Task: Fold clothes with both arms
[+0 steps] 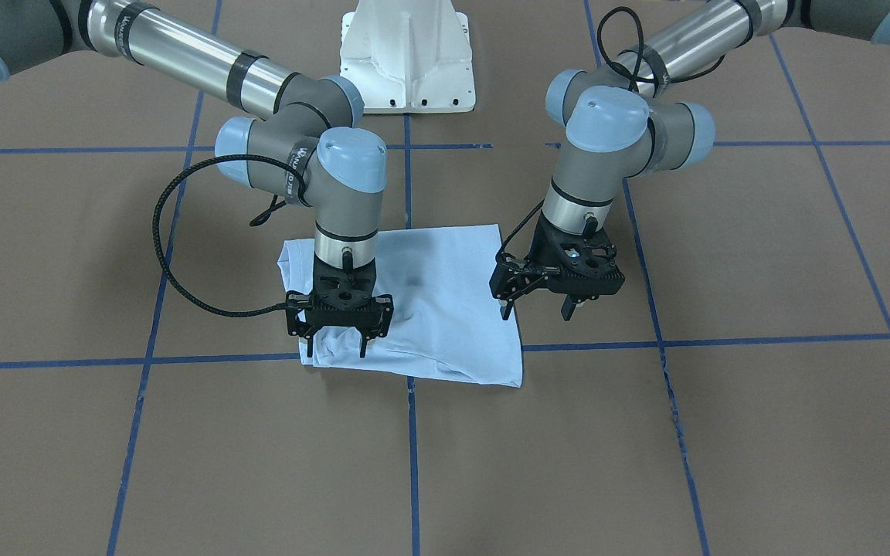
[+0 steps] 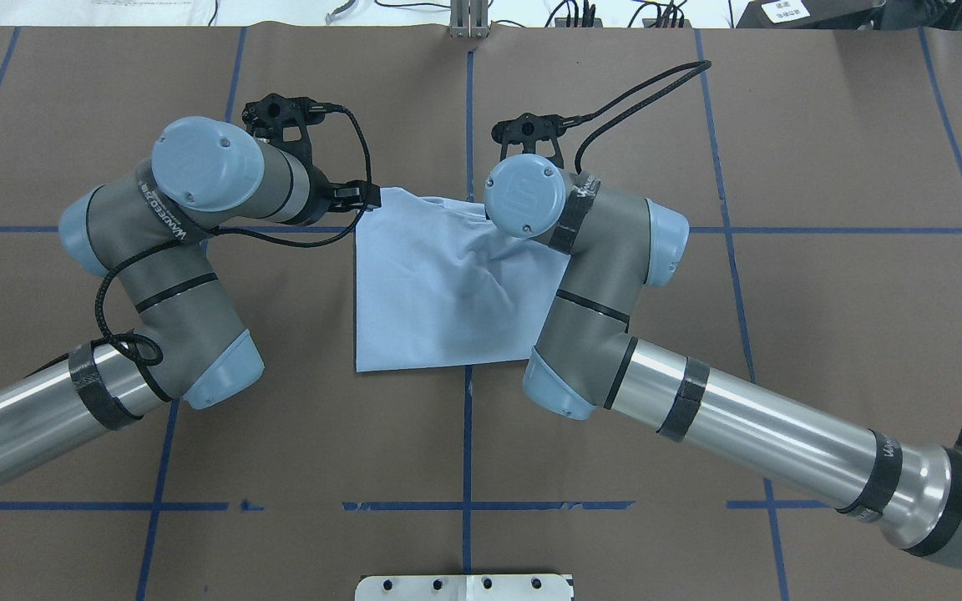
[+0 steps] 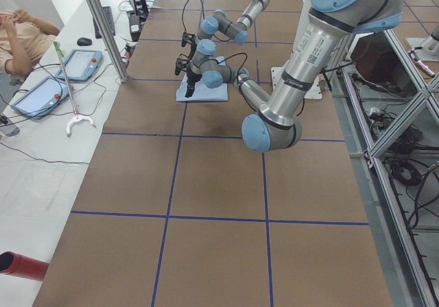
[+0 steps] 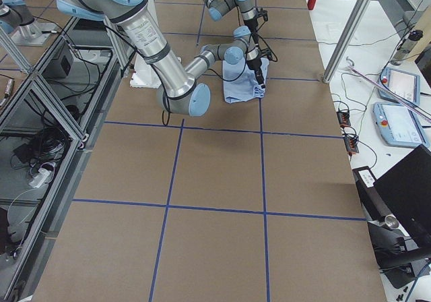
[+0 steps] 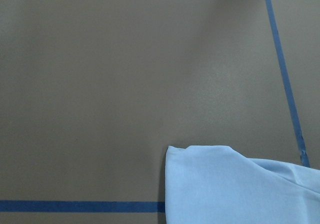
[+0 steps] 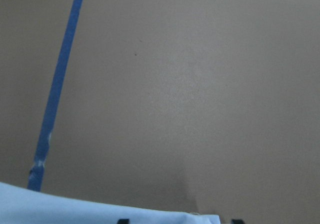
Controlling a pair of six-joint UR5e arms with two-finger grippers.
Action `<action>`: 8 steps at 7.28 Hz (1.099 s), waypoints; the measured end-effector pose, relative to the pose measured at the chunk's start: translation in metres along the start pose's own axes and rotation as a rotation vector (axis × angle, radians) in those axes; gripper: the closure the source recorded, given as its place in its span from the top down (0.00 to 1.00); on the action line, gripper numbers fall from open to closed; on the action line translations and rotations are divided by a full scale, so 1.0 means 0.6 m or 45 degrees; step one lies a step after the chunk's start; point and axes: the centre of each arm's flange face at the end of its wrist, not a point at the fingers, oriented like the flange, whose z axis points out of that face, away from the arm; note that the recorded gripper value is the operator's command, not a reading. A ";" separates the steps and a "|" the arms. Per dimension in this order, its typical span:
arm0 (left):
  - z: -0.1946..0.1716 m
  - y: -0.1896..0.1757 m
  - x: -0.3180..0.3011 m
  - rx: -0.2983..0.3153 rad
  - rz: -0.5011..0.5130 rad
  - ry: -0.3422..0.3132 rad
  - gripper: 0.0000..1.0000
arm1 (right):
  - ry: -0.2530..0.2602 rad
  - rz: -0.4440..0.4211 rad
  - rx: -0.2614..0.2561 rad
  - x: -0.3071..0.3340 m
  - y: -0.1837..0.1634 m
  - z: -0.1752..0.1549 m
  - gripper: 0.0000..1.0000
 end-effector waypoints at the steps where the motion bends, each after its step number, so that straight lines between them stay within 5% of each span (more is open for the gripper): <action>1: 0.001 0.001 -0.001 -0.002 0.000 -0.001 1.00 | 0.010 -0.005 0.008 0.001 0.006 0.004 0.00; 8: 0.005 0.002 -0.003 -0.004 -0.002 -0.006 1.00 | 0.092 0.003 0.058 0.051 -0.028 0.036 0.00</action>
